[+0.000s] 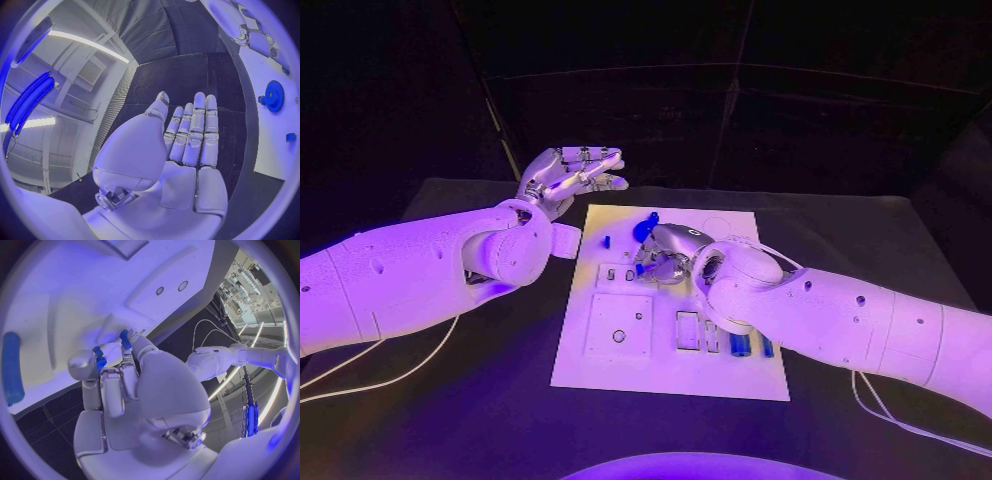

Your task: Assemble the parts on the task board

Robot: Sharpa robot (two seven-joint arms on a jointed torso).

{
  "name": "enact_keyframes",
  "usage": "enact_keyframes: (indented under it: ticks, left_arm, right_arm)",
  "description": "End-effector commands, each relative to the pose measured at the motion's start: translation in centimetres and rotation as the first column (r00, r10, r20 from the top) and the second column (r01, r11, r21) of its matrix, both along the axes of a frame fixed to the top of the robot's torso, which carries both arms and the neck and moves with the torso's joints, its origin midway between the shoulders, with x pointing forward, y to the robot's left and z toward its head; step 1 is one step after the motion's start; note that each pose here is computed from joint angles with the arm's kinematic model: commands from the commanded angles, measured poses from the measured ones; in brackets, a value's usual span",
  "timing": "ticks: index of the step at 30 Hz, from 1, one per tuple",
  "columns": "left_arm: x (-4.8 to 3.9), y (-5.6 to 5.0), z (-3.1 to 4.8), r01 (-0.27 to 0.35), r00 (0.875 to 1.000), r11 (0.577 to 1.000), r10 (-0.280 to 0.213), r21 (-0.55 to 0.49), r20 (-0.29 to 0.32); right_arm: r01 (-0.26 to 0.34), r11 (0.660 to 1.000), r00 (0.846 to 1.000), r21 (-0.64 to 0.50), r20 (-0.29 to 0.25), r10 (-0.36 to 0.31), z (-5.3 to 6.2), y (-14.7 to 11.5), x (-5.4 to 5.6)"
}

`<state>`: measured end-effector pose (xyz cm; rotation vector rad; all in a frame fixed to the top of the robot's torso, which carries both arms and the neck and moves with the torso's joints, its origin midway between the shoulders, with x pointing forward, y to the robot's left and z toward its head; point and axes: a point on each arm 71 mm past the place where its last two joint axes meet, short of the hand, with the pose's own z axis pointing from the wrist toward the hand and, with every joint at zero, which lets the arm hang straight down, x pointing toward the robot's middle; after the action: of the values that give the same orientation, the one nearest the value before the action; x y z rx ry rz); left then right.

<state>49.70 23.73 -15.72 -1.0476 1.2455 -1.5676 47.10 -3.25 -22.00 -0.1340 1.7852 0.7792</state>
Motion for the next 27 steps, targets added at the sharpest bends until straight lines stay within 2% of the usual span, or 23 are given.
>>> enact_keyframes:
  ticks: [1, 17, 27]
  left_arm:
    - [0.02, -0.09, 0.15, 0.010, 1.000, 1.000, -0.010, -0.007, 0.004]
    - [-0.02, -0.07, 0.16, 0.010, 1.000, 1.000, -0.010, -0.007, 0.004]
    - [-0.01, -0.06, 0.16, 0.010, 1.000, 1.000, -0.010, -0.007, 0.004]
  right_arm:
    - [0.004, 0.999, 1.000, -0.053, -0.025, -0.005, -0.64, -0.20, -0.03]
    - [-0.010, 0.996, 0.998, -0.093, -0.055, 0.005, -0.98, -0.06, -0.12]
    - [0.013, 0.995, 0.998, -0.100, -0.056, -0.019, -1.00, -0.15, -0.05]
